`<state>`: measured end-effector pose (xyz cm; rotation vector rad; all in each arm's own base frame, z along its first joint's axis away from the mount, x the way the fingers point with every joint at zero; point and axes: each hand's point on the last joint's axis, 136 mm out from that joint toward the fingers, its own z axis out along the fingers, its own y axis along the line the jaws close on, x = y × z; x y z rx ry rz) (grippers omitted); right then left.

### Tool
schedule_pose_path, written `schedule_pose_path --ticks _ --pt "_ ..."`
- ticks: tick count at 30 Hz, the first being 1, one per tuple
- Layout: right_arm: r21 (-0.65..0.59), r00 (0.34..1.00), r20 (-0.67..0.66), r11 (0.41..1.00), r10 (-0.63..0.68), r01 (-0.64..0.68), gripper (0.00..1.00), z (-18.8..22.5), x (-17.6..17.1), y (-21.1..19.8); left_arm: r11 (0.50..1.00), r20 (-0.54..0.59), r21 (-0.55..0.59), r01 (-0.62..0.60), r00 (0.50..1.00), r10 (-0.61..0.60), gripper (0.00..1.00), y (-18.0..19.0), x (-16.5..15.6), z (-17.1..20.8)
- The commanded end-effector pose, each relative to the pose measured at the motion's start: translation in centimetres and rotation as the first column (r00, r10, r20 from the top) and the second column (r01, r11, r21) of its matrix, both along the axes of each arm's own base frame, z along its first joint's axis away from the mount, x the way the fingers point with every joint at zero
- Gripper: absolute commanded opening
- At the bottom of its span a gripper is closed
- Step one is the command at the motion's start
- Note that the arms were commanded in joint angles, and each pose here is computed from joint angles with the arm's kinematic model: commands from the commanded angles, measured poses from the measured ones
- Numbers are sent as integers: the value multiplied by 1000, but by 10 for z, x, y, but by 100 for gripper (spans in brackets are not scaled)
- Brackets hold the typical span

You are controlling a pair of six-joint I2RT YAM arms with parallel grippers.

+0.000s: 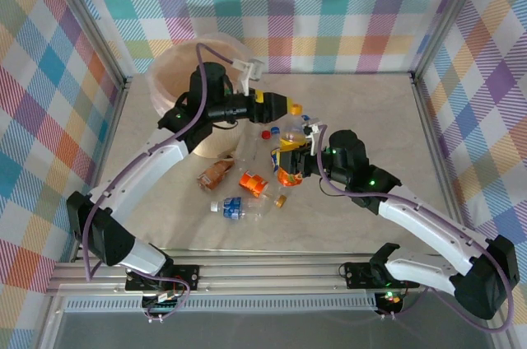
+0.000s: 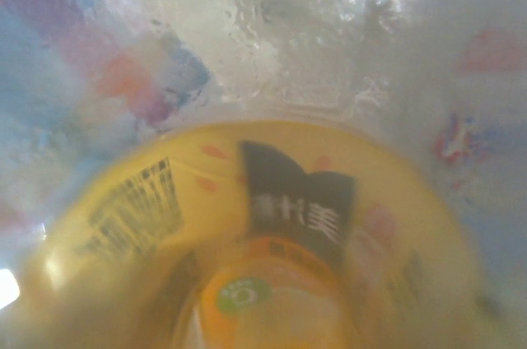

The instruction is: Put the plastic bottles in the bin

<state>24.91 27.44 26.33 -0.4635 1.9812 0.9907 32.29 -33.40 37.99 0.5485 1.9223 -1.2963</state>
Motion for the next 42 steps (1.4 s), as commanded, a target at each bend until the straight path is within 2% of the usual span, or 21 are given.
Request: schedule_pose_path --ticks 1,8,11,17,20,26,29,35,42 --pt "70 997 67 997 39 -44 50 31 -1 9 996 34 -43 83 996 -81 79 -17 -9 17" --pt "75 997 69 996 39 -45 50 33 0 10 992 32 -29 126 992 -125 73 -28 -15 13" --pt "76 997 66 996 44 -49 50 33 2 13 990 22 -26 136 991 -135 66 -31 -16 11" --pt "70 997 60 996 43 -47 49 32 6 16 988 9 -23 156 988 -156 47 -35 -19 8" --pt "66 998 57 997 38 -42 49 31 8 16 989 11 -13 151 989 -150 32 -34 -18 7" --pt "63 998 53 997 36 -39 50 31 8 17 991 20 6 136 991 -136 10 -30 -19 5" --pt "51 999 44 998 24 -26 59 27 9 15 994 34 23 110 993 -111 6 -27 -17 5" --pt "15 1000 21 1000 -19 19 99 20 11 6 997 77 60 43 996 -48 0 -16 -12 9" --pt "-26 999 7 999 -40 40 100 18 5 -6 991 157 102 -86 985 70 0 12 -3 26"
